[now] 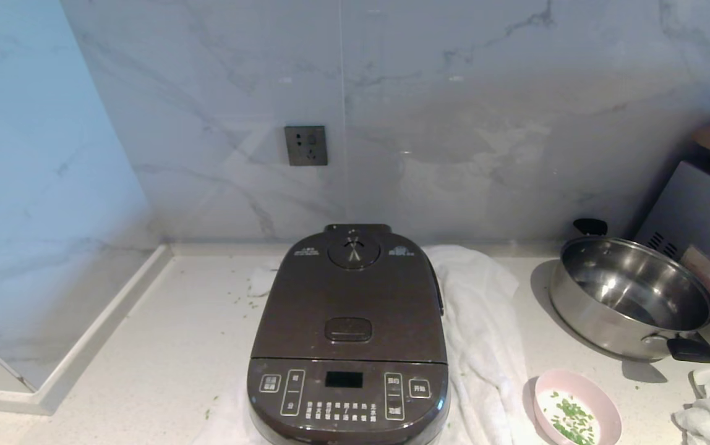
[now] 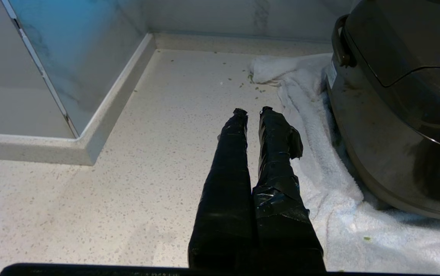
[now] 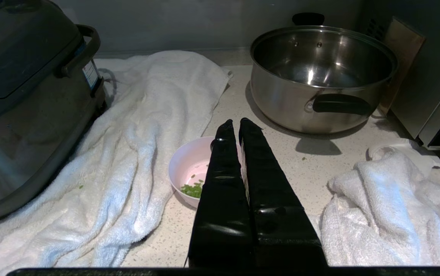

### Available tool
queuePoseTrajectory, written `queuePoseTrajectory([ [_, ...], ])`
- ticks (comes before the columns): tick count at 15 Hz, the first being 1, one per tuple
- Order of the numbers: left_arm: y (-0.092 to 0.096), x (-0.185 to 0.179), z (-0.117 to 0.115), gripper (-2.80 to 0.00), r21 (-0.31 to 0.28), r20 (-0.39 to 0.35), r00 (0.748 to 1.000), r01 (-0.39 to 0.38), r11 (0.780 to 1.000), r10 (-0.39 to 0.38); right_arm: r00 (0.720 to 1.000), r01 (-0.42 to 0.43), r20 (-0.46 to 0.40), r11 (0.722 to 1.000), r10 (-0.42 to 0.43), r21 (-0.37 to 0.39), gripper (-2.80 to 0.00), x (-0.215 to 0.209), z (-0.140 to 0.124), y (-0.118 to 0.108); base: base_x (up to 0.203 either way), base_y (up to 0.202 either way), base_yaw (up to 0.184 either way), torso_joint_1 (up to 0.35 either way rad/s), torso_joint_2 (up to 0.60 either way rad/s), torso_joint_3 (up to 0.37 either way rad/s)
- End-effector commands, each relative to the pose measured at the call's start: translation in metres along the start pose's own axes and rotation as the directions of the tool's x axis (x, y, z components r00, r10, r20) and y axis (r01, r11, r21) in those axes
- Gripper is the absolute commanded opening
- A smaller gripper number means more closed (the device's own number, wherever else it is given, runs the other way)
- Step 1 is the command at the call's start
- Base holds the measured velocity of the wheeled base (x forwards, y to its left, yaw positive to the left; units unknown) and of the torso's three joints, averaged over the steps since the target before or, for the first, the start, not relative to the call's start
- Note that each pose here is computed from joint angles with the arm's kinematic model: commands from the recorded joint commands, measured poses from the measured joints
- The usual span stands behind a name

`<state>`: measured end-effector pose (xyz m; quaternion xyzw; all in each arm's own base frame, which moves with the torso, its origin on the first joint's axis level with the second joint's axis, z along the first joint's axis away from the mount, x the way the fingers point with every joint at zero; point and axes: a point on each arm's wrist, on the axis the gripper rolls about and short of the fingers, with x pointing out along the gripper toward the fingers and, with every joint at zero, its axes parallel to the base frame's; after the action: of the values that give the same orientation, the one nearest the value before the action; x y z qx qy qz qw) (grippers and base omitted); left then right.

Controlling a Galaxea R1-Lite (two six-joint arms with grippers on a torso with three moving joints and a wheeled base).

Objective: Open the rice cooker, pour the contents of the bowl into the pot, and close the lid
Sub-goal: Open the rice cooker

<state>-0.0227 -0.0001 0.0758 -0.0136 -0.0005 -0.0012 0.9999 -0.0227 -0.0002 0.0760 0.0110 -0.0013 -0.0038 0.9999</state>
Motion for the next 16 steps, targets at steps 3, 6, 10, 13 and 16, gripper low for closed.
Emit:
queuePoseTrajectory([
  [3,0.0000,0.0002,-0.0008,-2.80,0.000,-0.003,1.000,0.001,1.000,-0.001,1.000,-0.002,0.000,1.000,0.002,0.001,-2.80,0.0000,0.0000,0.0000,0.000,0.000,0.000,0.000,0.00,0.000],
  [6,0.0000,0.0002,-0.0008,-2.80,0.000,-0.003,1.000,-0.001,1.000,0.001,1.000,0.000,0.001,1.000,0.000,0.001,-2.80,0.0000,0.0000,0.0000,0.000,0.000,0.000,0.000,0.00,0.000],
  [10,0.0000,0.0001,-0.0004,-2.80,0.000,-0.001,1.000,0.000,1.000,0.000,1.000,0.000,-0.003,1.000,0.000,-0.002,-2.80,-0.0002,0.0003,0.0000,0.000,0.000,0.000,0.000,0.00,0.000],
  [13,0.0000,0.0001,-0.0004,-2.80,0.000,-0.001,1.000,0.000,1.000,0.000,1.000,0.000,-0.003,1.000,0.000,-0.001,-2.80,-0.0002,0.0003,0.0000,0.000,0.000,0.000,0.000,0.00,0.000],
  [16,0.0000,0.0002,-0.0008,-2.80,0.000,-0.003,1.000,-0.001,1.000,0.001,1.000,0.000,-0.003,1.000,0.000,0.000,-2.80,-0.0002,0.0003,0.0000,0.000,0.000,0.000,0.000,0.00,0.000],
])
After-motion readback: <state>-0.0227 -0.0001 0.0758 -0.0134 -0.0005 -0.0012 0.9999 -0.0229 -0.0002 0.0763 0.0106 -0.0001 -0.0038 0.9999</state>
